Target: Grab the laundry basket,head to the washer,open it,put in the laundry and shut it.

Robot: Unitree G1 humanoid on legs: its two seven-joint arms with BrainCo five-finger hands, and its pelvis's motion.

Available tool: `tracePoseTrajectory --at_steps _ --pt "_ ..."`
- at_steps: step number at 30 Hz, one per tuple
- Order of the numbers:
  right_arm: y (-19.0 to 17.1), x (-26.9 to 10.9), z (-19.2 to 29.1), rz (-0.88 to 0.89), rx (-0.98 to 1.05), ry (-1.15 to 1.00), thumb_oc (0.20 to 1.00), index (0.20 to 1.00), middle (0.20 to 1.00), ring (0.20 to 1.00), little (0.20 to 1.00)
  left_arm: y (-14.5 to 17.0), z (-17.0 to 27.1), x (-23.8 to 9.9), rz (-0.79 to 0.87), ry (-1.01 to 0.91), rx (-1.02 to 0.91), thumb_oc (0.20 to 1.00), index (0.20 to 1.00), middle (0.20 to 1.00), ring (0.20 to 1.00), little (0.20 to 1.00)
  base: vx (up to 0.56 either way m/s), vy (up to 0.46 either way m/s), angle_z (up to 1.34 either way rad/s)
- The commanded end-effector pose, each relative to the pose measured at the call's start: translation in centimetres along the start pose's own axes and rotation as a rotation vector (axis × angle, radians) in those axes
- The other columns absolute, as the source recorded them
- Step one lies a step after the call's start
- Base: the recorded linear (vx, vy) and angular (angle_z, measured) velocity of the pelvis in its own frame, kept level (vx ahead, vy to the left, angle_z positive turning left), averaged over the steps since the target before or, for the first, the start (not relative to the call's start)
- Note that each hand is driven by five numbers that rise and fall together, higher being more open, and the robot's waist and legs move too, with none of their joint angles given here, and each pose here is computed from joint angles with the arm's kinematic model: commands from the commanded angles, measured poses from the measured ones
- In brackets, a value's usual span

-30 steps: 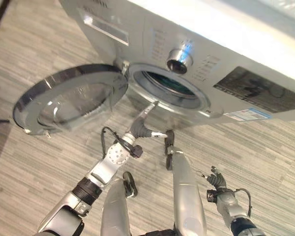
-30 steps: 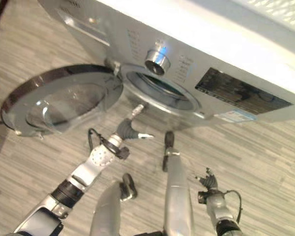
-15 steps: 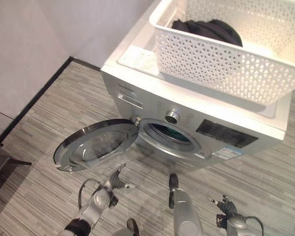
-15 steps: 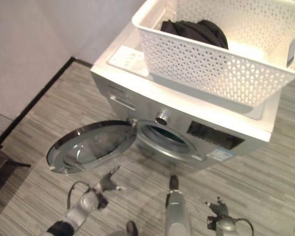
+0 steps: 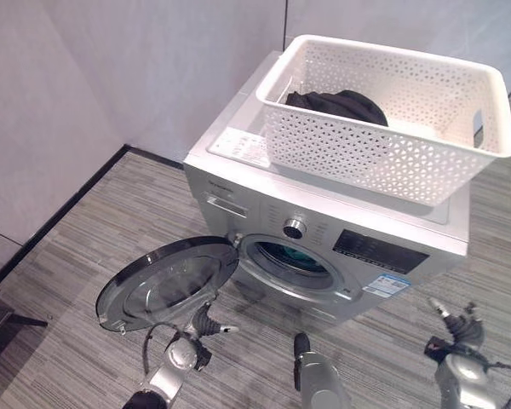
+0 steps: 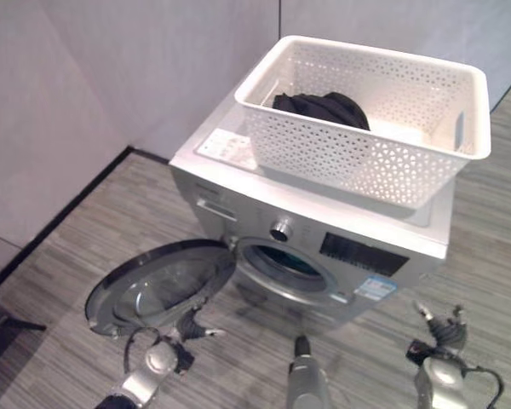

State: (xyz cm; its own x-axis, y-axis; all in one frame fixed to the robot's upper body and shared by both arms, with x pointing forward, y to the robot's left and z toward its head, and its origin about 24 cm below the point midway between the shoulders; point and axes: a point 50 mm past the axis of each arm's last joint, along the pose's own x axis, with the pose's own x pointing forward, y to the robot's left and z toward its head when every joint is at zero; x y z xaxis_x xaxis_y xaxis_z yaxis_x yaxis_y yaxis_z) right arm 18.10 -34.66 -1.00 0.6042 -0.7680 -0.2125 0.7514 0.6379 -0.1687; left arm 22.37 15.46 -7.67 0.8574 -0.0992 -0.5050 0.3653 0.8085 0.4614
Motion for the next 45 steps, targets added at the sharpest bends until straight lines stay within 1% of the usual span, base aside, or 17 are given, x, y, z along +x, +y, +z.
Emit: tracePoseTrajectory --at_steps 1,2,3,4,5,9,10,12,15,19,22,29,30,31,37,43,45 --pt "-2.2 0.2 5.2 -0.179 -0.002 -0.282 1.000 1.000 1.000 1.000 1.000 1.1 0.4 0.3 0.029 -0.024 -0.008 1.000 1.000 1.000 1.000 1.000 0.14 -0.112 -0.14" --pt "-2.3 -0.2 8.2 -0.203 -0.015 -0.423 1.000 1.000 1.000 1.000 1.000 0.9 0.3 0.3 0.025 -0.019 -0.010 1.000 1.000 1.000 1.000 1.000 0.08 -0.105 -0.15" --pt "-2.3 -0.2 8.2 -0.205 -0.017 -0.424 1.000 1.000 1.000 1.000 1.000 0.9 0.3 0.3 0.025 -0.020 -0.010 1.000 1.000 1.000 1.000 1.000 0.14 -0.148 -0.17" --pt "-1.8 -1.1 11.6 -0.199 -0.006 -0.587 1.000 1.000 1.000 1.000 1.000 0.6 -0.1 0.2 0.022 -0.004 -0.023 1.000 1.000 1.000 1.000 1.000 0.06 -0.104 -0.14" --pt "-1.8 -1.1 11.6 -0.200 -0.007 -0.588 1.000 1.000 1.000 1.000 1.000 0.6 -0.1 0.2 0.023 -0.004 -0.023 1.000 1.000 1.000 1.000 1.000 0.18 -0.187 -0.13" --pt "1.0 -5.3 21.4 -0.041 0.025 -1.067 1.000 1.000 1.000 1.000 1.000 0.4 -0.1 0.4 0.040 0.010 -0.051 1.000 1.000 1.000 1.000 1.000 0.14 -0.281 -0.20" --pt "1.0 -5.3 21.4 -0.042 0.026 -1.068 1.000 1.000 1.000 1.000 1.000 0.4 0.0 0.5 0.041 0.009 -0.051 1.000 1.000 1.000 1.000 1.000 0.07 -0.285 -0.06" --pt "1.0 -7.7 24.9 -0.034 0.075 -1.261 1.000 1.000 1.000 1.000 1.000 0.5 0.2 0.4 0.051 -0.003 -0.046 1.000 1.000 1.000 1.000 1.000 0.07 -0.191 -0.16" --pt "1.5 -8.8 26.5 -0.018 0.140 -1.338 1.000 1.000 1.000 1.000 1.000 0.7 0.4 0.4 0.062 -0.015 -0.045 1.000 1.000 1.000 1.000 1.000 0.11 -0.047 0.13" --pt "2.2 -9.4 28.0 0.049 0.154 -1.383 1.000 1.000 1.000 1.000 1.000 0.6 0.1 0.2 0.051 -0.012 -0.066 1.000 1.000 1.000 1.000 1.000 0.16 0.137 -0.08" --pt "2.6 -8.5 28.4 0.112 0.000 -1.363 1.000 1.000 1.000 1.000 1.000 0.5 -0.7 0.0 0.035 0.011 -0.044 1.000 1.000 1.000 1.000 1.000 0.16 0.121 -0.49" --pt "4.1 -8.6 30.4 0.498 -0.225 -1.338 1.000 1.000 1.000 1.000 1.000 0.1 -2.0 -0.6 -0.044 0.042 -0.017 1.000 1.000 1.000 1.000 1.000 0.11 0.119 -0.60" --pt "4.1 -8.6 30.5 0.502 -0.226 -1.338 1.000 1.000 1.000 1.000 1.000 0.0 -2.0 -0.6 -0.046 0.041 -0.019 1.000 1.000 1.000 1.000 1.000 0.09 0.131 -0.19" --pt "4.3 -8.7 31.5 0.588 -0.312 -1.337 1.000 1.000 1.000 1.000 1.000 -0.1 -2.3 -0.7 -0.066 0.052 -0.026 1.000 1.000 1.000 1.000 1.000 0.06 0.089 -0.07" --pt "4.6 -9.1 36.2 0.659 -0.610 -1.335 1.000 1.000 1.000 1.000 1.000 -1.2 -2.6 -0.9 -0.151 0.058 -0.057 1.000 1.000 1.000 1.000 1.000 0.02 0.070 0.10" --pt "5.1 -8.5 37.5 0.674 -0.716 -1.271 1.000 1.000 1.000 1.000 1.000 -2.1 -2.8 -1.0 -0.202 0.072 -0.072 1.000 1.000 1.000 1.000 1.000 0.00 0.020 0.07" --pt "5.7 -7.6 37.2 0.698 -0.826 -1.190 1.000 1.000 1.000 1.000 1.000 -2.5 -2.5 -1.0 -0.235 0.059 -0.081 1.000 1.000 1.000 1.000 1.000 -0.01 0.025 0.16"
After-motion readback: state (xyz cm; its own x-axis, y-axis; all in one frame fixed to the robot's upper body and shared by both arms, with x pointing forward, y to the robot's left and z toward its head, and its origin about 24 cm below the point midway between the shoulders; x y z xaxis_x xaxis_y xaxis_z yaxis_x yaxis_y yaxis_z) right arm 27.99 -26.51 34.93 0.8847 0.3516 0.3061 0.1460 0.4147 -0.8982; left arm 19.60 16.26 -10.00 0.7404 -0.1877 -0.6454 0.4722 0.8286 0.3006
